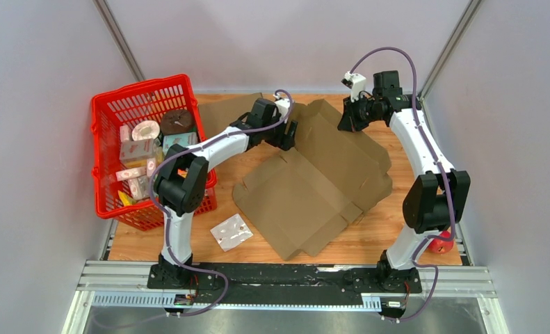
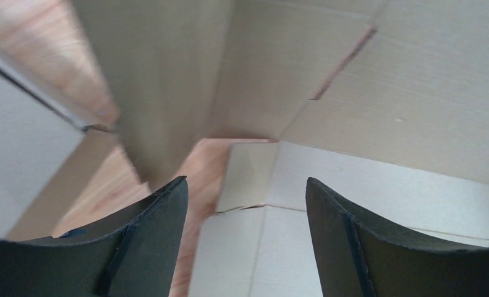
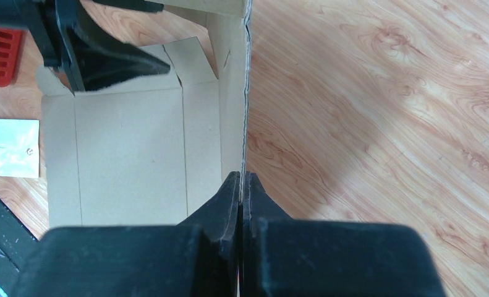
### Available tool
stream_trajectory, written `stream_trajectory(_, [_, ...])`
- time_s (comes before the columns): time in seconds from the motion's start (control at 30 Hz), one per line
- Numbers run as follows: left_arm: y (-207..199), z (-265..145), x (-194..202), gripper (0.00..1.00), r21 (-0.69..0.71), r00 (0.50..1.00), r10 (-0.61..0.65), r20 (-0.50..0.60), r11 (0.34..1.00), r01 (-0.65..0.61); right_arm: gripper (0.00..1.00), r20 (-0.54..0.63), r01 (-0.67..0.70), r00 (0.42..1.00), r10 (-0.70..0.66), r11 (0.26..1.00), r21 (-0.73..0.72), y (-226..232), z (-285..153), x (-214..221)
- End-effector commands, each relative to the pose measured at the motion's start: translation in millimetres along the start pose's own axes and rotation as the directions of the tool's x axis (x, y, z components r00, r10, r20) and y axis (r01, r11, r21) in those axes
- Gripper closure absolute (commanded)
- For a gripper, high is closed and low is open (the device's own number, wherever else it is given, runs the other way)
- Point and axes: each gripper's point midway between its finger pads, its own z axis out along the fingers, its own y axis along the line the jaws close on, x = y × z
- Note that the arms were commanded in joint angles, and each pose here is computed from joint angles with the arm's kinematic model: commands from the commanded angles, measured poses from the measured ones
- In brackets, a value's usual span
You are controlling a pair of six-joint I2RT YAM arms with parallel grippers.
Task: Fold the paper box
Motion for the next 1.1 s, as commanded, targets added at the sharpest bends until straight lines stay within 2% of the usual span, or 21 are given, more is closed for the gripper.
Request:
stream_trajectory(0.0, [11, 5, 9, 0.22, -0.01, 0.999, 0.015, -0.052, 1.0, -0.016, 1.0, 0.087, 0.058, 0.994, -0.058, 0.998, -0.001, 12, -18, -25])
stream_trajectory(0.27, [-7, 21, 34, 0.21, 0.088, 0.988, -0.06, -0.139, 0.993, 0.072, 1.0, 0.087, 0.064, 0.994, -0.063, 0.998, -0.002, 12, -15, -25])
stream_trajectory(0.37, [-20, 14, 31, 0.26, 0.117, 0.994, -0.039, -0.103, 0.992, 0.052, 1.0, 0.086, 0.064, 0.994, -0.063, 0.998, -0.008, 14, -14, -25])
stream_trajectory(0.47, [-35, 7, 26, 0.43, 0.133, 0.999, 0.013, -0.049, 0.991, -0.007, 1.0, 0.085, 0.065, 0.994, -0.064, 0.998, -0.012, 16, -12, -26])
stream_trajectory(0.57, [-46, 4, 26, 0.47, 0.134, 1.0, 0.023, -0.011, 0.991, -0.021, 1.0, 0.083, 0.073, 0.994, -0.072, 0.997, -0.008, 19, -13, -27])
stream_trajectory(0.63, [-58, 7, 27, 0.47, 0.158, 1.0, 0.018, 0.014, 0.987, -0.02, 1.0, 0.077, 0.078, 0.994, -0.078, 0.997, -0.004, 21, -13, -25])
stream_trajectory(0.83, [-81, 20, 29, 0.32, 0.214, 0.999, 0.013, 0.029, 0.977, -0.019, 1.0, 0.046, 0.106, 0.993, -0.107, 0.994, 0.024, 25, -8, -21])
stream_trajectory(0.97, [-84, 37, 46, 0.31, 0.238, 0.999, -0.035, -0.042, 0.97, 0.044, 1.0, 0.014, 0.142, 0.99, -0.143, 0.989, 0.028, 35, 2, -15])
stream_trajectory(1.07, [-84, 35, 37, 0.31, 0.239, 1.0, -0.022, -0.02, 0.971, 0.026, 1.0, 0.015, 0.149, 0.989, -0.149, 0.989, 0.022, 38, 3, -13])
